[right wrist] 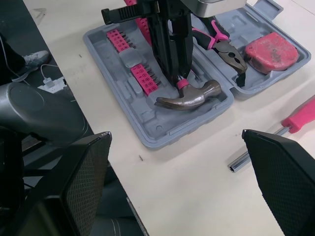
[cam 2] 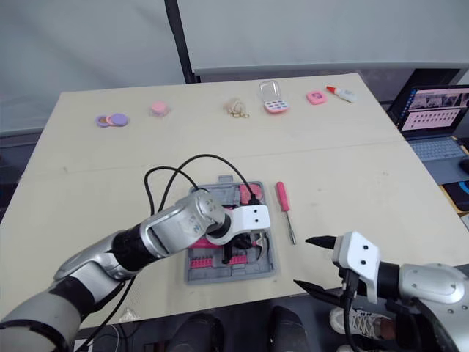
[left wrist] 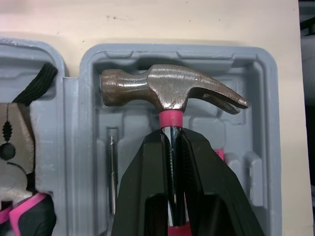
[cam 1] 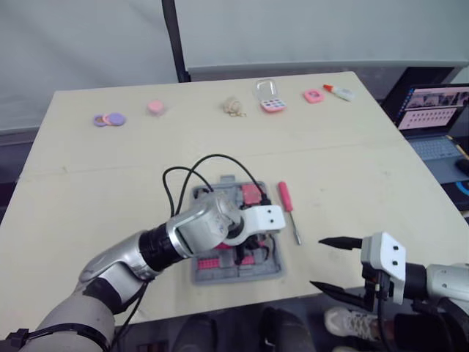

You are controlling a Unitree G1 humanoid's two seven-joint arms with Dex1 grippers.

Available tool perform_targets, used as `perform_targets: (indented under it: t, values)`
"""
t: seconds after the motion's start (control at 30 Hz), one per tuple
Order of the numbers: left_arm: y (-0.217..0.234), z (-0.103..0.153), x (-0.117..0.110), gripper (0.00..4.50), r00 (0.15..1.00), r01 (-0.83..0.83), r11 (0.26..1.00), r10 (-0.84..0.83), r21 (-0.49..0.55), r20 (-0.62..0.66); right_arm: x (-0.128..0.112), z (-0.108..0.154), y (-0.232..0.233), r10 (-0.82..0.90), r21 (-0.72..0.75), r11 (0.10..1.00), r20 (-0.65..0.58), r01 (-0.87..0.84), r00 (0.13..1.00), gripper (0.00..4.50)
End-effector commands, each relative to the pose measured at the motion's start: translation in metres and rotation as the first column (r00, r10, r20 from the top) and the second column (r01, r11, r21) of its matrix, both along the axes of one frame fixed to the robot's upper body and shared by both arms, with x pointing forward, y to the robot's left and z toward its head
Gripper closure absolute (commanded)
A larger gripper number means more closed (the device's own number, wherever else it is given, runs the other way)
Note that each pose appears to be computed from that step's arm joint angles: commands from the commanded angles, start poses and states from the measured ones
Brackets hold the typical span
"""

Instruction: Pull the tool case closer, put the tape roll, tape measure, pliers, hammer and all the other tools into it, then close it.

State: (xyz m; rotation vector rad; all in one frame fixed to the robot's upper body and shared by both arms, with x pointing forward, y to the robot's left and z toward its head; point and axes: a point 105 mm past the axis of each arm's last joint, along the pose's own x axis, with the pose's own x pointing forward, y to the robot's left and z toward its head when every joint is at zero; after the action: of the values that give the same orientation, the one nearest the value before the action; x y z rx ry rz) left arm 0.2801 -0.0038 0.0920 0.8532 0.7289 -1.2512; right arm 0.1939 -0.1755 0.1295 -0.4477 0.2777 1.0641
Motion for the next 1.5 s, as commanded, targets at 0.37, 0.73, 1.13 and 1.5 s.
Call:
perform_targets:
  t: [0.37, 0.73, 1.13, 1.5]
  values:
    - [-0.011, 0.002, 0.001, 4.44, 1.000, 0.011, 1.000, -0.012, 0.010, 0.013, -0.008, 0.009, 0.001, -0.014, 0.010, 1.000, 0.057, 0.014, 0.998, 0.00]
    - [-0.015, -0.001, 0.005, 4.44, 0.999, 0.018, 1.000, -0.019, 0.009, 0.034, -0.013, 0.007, 0.001, -0.025, 0.012, 1.000, 0.050, 0.024, 0.998, 0.00]
    - [-0.014, 0.005, 0.004, 2.72, 1.000, -0.003, 1.000, 0.003, 0.000, -0.006, -0.013, 0.009, 0.000, -0.017, 0.008, 1.000, 0.051, 0.016, 0.999, 0.00]
    - [0.003, 0.057, 0.005, 0.23, 0.976, -0.185, 0.946, 0.144, -0.268, -0.163, -0.010, 0.011, 0.001, 0.003, 0.019, 1.000, 0.052, -0.004, 0.999, 0.00]
